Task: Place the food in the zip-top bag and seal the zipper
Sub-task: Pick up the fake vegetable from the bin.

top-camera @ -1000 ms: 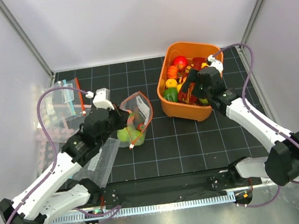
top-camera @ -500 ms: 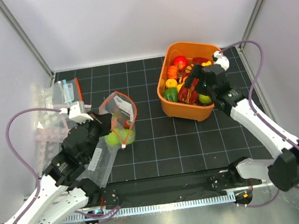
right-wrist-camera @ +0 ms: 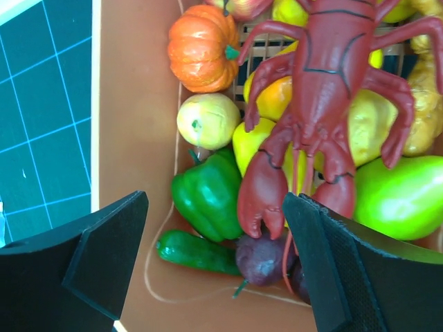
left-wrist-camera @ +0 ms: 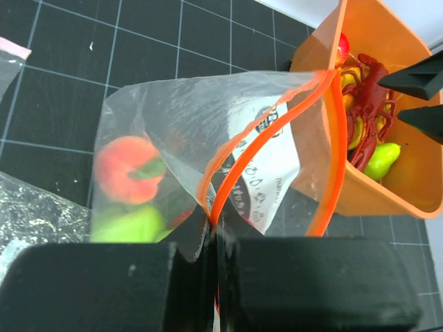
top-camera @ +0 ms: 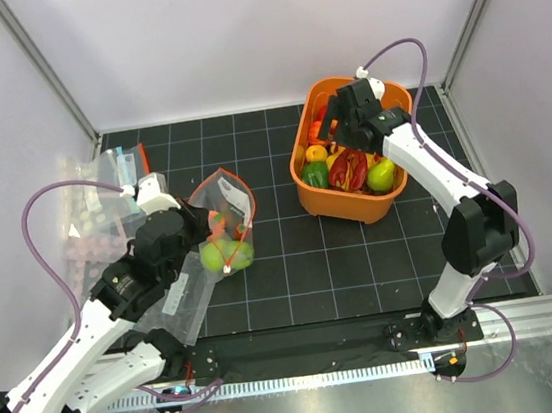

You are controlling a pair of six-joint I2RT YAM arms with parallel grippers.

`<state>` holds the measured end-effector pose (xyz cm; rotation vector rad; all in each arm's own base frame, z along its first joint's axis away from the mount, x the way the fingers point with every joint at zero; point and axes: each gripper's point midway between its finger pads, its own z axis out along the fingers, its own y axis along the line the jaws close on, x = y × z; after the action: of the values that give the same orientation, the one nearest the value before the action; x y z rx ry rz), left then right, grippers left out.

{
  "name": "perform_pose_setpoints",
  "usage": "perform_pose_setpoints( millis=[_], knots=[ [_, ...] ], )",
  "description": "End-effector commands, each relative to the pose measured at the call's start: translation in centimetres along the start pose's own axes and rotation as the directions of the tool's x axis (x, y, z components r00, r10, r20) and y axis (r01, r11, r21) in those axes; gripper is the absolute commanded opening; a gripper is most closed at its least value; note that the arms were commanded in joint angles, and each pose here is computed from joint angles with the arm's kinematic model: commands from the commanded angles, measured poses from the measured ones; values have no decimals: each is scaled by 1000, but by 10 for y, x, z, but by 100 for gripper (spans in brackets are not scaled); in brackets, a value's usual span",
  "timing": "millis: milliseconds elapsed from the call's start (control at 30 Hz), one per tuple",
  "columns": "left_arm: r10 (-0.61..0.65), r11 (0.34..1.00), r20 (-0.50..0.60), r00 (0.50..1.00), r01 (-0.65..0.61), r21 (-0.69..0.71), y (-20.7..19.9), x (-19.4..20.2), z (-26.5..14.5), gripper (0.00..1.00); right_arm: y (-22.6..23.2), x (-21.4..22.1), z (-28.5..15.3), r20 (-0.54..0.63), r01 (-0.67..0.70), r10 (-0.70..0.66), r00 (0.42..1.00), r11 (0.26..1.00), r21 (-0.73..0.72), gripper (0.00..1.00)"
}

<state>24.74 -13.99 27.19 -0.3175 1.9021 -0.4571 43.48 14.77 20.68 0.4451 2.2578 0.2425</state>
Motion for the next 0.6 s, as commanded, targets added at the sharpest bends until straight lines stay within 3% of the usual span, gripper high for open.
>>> perform_pose_setpoints(
  millis=[0,567],
  knots=[
    [-74,997,33,997,73,24,-9,-14,-4,1,15,-9,-5,-21,-8,7,1000,1000,-25,90],
    [8,1000,-55,998,-6,23,-24,-2,11,0,35,-17,95,-15,-62,64,998,995,83,80]
  ],
)
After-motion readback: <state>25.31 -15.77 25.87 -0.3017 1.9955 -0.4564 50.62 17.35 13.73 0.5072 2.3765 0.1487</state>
